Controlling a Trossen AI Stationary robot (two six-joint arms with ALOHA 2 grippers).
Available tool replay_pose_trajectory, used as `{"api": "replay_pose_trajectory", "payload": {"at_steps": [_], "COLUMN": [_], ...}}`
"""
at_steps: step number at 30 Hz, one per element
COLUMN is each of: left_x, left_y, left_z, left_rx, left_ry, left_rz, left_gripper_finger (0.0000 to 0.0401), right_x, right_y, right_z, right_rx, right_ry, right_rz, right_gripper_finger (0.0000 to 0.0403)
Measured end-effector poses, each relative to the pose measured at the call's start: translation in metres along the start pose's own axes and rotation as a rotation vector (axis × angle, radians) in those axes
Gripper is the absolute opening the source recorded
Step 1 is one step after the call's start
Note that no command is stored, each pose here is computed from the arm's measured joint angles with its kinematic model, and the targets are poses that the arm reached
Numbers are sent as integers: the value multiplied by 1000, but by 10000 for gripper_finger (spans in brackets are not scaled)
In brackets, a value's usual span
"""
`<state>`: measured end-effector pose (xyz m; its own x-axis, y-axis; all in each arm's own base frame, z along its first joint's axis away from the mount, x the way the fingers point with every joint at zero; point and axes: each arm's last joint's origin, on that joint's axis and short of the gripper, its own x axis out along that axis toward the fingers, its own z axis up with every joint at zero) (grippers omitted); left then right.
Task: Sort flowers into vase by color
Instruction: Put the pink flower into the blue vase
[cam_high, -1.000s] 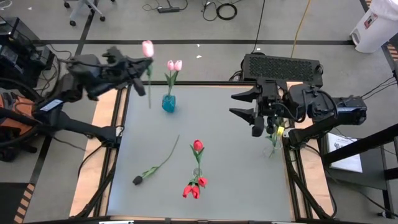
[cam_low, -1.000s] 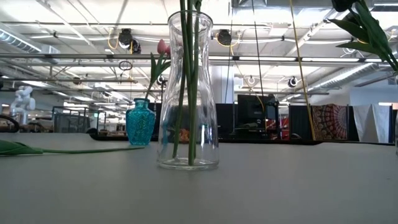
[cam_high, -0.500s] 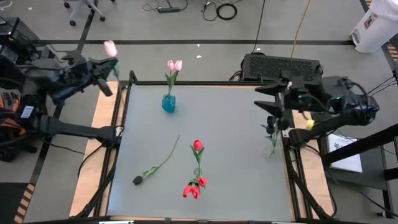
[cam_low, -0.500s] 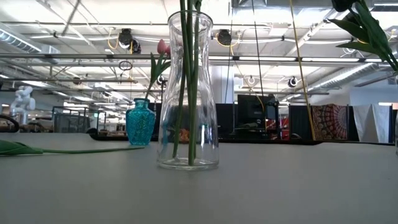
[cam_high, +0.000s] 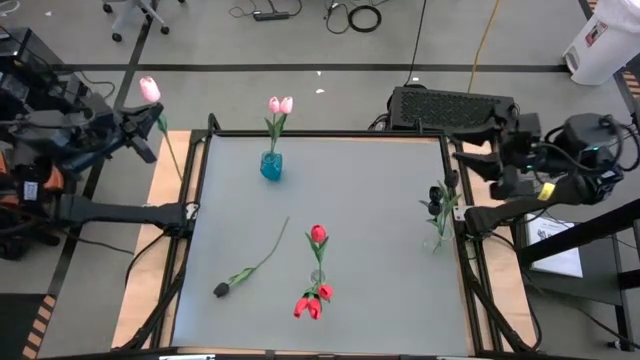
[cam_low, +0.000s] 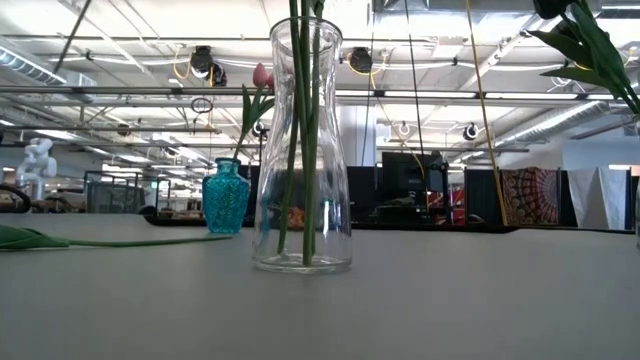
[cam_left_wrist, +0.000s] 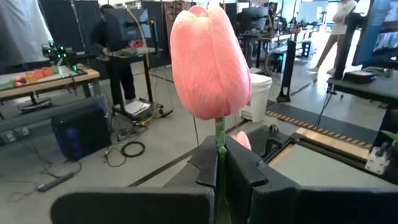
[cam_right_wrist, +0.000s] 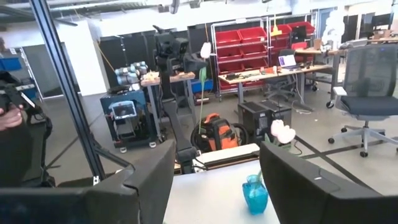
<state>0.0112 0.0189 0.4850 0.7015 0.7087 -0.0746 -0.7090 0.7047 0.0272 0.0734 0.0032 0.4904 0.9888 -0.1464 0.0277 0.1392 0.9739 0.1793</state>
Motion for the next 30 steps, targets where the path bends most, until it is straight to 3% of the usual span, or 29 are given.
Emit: {"api": "replay_pose_trajectory", "payload": {"at_steps": [7, 17, 23, 30], "left_x": [-1, 27, 40, 42], "left_y": [2, -17, -26, -28], "left_z": [-31, -74, -81, -67], "left_rx": [-61, -89, -124, -156], "left_ry": [10, -22, -87, -209], "left_rz": [1, -1, -6, -28], "left_gripper_finger": [13, 13, 13, 13], "right_x": [-19, -22, -22, -22], "right_y": [-7, -8, -8, -8], "right_z": [-2, -2, -2, -2], "right_rx": [-3, -4, -4, -3], "right_ry": [10, 12, 11, 11], "right_rz": [-2, -2, -2, -2], "right_gripper_finger": [226, 226, 226, 226]}}
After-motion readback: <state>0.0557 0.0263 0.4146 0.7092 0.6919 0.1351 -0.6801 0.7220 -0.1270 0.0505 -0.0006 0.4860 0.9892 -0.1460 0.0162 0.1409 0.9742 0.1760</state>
